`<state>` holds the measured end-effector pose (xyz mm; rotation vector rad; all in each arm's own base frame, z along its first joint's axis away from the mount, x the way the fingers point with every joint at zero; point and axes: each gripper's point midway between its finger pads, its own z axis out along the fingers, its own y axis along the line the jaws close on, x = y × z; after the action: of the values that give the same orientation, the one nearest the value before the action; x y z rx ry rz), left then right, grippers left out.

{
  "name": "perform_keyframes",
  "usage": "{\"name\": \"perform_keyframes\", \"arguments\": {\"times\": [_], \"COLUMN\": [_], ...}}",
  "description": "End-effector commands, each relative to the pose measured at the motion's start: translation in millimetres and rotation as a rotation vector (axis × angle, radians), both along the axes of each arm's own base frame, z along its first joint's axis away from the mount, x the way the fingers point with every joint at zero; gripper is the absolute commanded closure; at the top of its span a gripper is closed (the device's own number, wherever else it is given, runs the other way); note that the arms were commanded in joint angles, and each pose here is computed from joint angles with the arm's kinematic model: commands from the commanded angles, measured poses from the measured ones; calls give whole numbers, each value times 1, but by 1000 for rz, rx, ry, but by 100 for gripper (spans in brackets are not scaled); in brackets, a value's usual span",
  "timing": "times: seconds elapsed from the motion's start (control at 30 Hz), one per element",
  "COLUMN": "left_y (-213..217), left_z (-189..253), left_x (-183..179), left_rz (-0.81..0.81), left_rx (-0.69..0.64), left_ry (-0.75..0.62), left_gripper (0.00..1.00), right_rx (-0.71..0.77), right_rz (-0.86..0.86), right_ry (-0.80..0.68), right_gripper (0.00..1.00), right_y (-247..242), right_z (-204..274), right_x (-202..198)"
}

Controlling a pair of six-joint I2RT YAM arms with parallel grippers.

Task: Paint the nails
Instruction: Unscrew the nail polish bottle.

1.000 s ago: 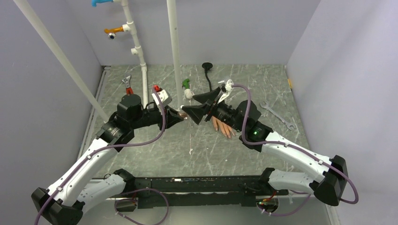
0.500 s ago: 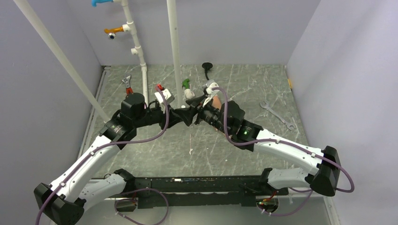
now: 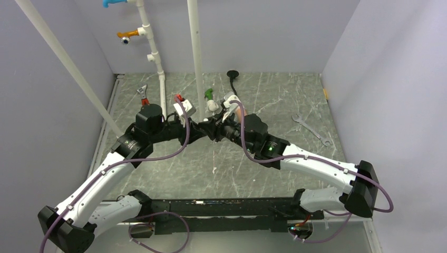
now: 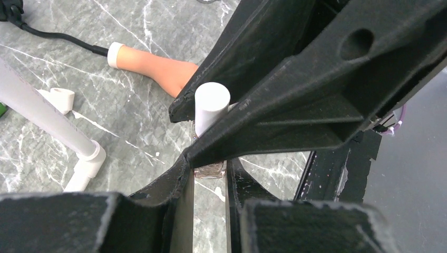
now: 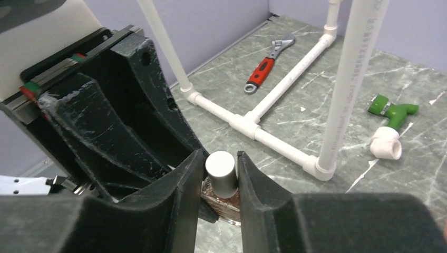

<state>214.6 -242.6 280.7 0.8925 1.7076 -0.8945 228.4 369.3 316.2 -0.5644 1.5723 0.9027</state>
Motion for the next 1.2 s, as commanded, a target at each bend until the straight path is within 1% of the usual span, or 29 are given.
{"name": "perform_keyframes", "arguments": {"times": [0.0,0.07,0.2,0.23,0.27,0.53,0.67,0.73,1.0,1.17], "left_y": [-4,-4,-5,-6,-6,-13,-16,-17,-19,-19], "left_z": [26,26,27,26,26,31,33,33,31,30], "left_x": [-3,-3,-8,-11,-12,-38,-50,-55,-59,-59], "left_rz": [-35,-36,-61,-77,-100,-258,-334,-365,-407,-406], "left_rx": [-44,-43,-43,-45,-34,-56,-73,-80,-78,-76], "left_ry": [-55,-55,-61,-55,-78,-93,-97,-94,-73,-70], "left_gripper": [100,100,100,100,100,100,100,100,100,100], "right_rx": [33,30,24,22,20,-57,-15,18,25,45], "right_rz": [31,38,97,136,168,453,635,680,779,765], "right_ry": [-56,-78,-140,-161,-179,-291,-284,-259,-281,-283], "right_gripper": [75,82,99,100,100,100,100,100,100,100], "right_y": [4,2,1,2,3,-1,-8,-12,-17,-20], "right_z": [24,25,26,26,26,15,17,19,20,29], "right_x": [-5,-7,-17,-24,-29,-72,-89,-90,-106,-104]}}
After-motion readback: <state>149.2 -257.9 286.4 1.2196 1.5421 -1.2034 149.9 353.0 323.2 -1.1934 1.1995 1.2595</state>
